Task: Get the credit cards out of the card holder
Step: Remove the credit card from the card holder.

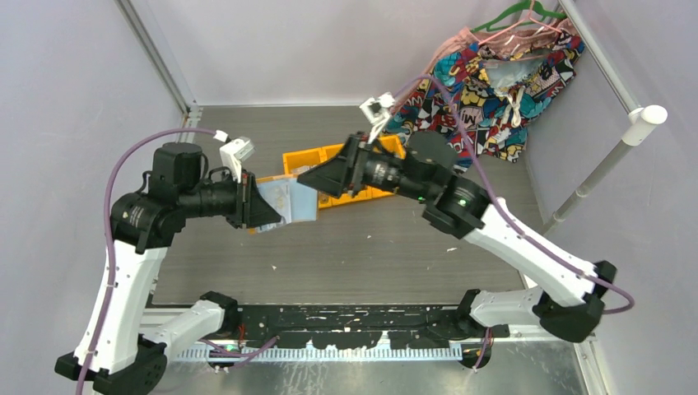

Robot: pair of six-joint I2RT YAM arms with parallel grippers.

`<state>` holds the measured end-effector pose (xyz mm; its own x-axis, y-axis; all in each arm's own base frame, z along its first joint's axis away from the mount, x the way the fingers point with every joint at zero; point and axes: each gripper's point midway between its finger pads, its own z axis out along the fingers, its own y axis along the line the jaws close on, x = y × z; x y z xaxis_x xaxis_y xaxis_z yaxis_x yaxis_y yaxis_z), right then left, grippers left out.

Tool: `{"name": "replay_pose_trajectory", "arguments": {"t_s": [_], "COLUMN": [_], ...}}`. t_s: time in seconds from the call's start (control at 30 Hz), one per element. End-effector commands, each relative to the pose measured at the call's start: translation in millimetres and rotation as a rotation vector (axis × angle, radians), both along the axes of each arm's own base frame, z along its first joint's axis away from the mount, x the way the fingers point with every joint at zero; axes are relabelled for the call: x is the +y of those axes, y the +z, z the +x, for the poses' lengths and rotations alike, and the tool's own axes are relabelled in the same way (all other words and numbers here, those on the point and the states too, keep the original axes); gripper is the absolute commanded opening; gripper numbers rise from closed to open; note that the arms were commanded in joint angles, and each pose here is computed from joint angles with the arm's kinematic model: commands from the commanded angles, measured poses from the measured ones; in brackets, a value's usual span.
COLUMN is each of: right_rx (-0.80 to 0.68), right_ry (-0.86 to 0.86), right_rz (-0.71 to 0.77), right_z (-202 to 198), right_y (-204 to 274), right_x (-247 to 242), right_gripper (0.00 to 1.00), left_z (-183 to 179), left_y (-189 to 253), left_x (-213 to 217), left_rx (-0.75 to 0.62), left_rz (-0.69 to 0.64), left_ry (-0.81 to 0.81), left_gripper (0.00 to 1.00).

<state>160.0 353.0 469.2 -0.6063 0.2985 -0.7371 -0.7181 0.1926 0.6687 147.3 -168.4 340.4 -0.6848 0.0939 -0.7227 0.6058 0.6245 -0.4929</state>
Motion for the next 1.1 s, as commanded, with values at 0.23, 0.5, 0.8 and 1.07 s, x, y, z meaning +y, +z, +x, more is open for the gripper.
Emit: {"name": "replay_pose_trajectory", "arguments": {"t_s": [0.23, 0.5, 0.8, 1.07], "right_rx": [0.164, 0.140, 0.133, 0.169], "right_ry": [0.192, 0.226, 0.292, 0.313], "right_rz": [-0.001, 0.089, 0.140, 0.153], "right_z": [-10, -17, -25, -24], "right_y": [-54, -36, -24, -34], "right_x": [41, 39, 42, 49], "right_gripper": [0.57, 0.49, 0.34, 0.10], "left_z": [-35, -56, -42, -40], "left_y": [39, 50, 36, 40], "left_x": [-12, -21, -22, -21], "left_rx": [-0.081, 0.008, 0.040, 0.021], "left_rz": [-0.100, -0.178, -0.153, -0.163], "left_ry": [-0.204, -0.306, -0.269, -0.265], "left_gripper": [0.07, 0.09, 0.10, 0.10]}}
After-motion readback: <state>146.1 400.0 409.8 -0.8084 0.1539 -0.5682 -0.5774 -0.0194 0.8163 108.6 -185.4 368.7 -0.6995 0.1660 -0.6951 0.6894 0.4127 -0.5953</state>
